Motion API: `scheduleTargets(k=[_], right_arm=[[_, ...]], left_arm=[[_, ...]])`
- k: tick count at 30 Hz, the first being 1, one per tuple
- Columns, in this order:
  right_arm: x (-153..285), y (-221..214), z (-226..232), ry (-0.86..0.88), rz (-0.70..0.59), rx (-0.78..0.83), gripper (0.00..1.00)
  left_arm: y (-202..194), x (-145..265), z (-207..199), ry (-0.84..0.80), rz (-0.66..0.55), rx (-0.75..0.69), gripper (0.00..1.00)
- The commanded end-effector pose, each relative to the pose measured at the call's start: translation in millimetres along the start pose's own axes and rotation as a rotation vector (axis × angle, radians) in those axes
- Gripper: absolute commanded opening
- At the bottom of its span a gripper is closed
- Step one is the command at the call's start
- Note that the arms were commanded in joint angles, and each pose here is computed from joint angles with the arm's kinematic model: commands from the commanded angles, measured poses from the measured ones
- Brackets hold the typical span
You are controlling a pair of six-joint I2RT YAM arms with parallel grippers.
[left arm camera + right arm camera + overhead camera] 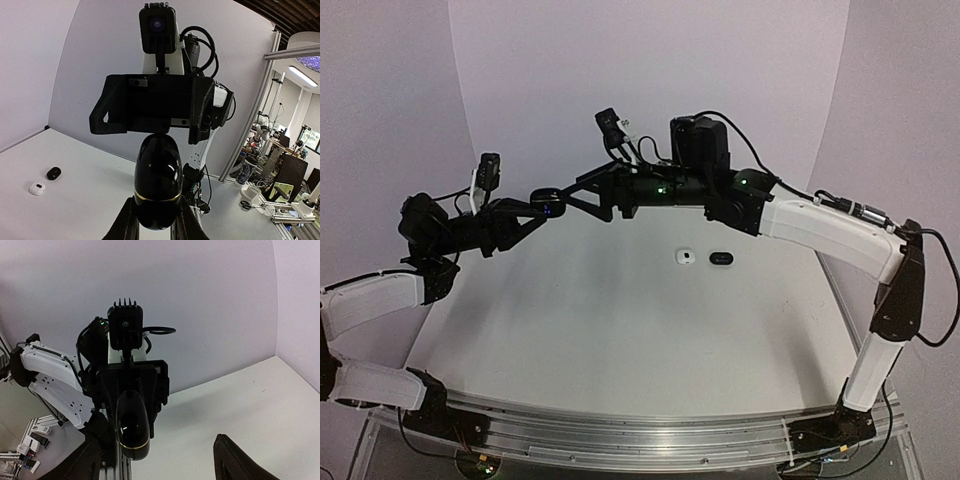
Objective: Insert the wireless bluetooth earbuds into the charging case
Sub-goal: Pass from the left arm to the right, then place the charging case with the earbuds at the center of the board.
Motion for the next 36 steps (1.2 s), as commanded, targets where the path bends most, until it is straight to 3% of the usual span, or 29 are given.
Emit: scheduleTargets(k=[1,7,21,26,28,30,34,35,36], right_arm=[[-14,12,6,0.103,-0.058,-0.007,0.72],[-25,6,7,0.143,-0.05,-0.033,0.63],[-26,11,10,0.171,-0.061,-0.044,0.02],[-24,13,11,0.177,-0.064,-0.046,0.0],[-22,15,10,0.166,-0.066,-0.049,0.0],[-20,12,5,0.146,-0.06,-0.069,0.0],[-11,7,-13,0.09,-0.047,-0.136,0.0],[-7,5,-20,0.074,-0.045,-0.161,0.0],[-3,3,-27,0.06,-0.042,-0.19,0.0]], left_arm=[[16,-4,-18,-0.054,-0.011,-0.077,0.0],[18,-5,-20,-0.057,-0.016,-0.104,0.0],[18,-5,-21,-0.06,-0.013,-0.105,0.0],[18,-5,-11,-0.01,-0.022,-0.071,0.01],[18,-5,-3,0.036,-0.023,-0.06,0.18],[18,-4,5,0.092,-0.027,-0.08,0.47],[17,0,18,0.186,-0.02,-0.106,0.88],[16,1,21,0.211,-0.018,-0.11,0.97],[14,4,27,0.247,-0.014,-0.113,0.99]])
Point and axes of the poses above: each gripper's point midway between its finger pads, its own x axis back along the fingers, its own z axis along the line the jaws close on, y = z × x, the point moved 2 cm from there along x, back along the fingers, and after that the axes turned 14 degrees about x, right-handed, at the moved point
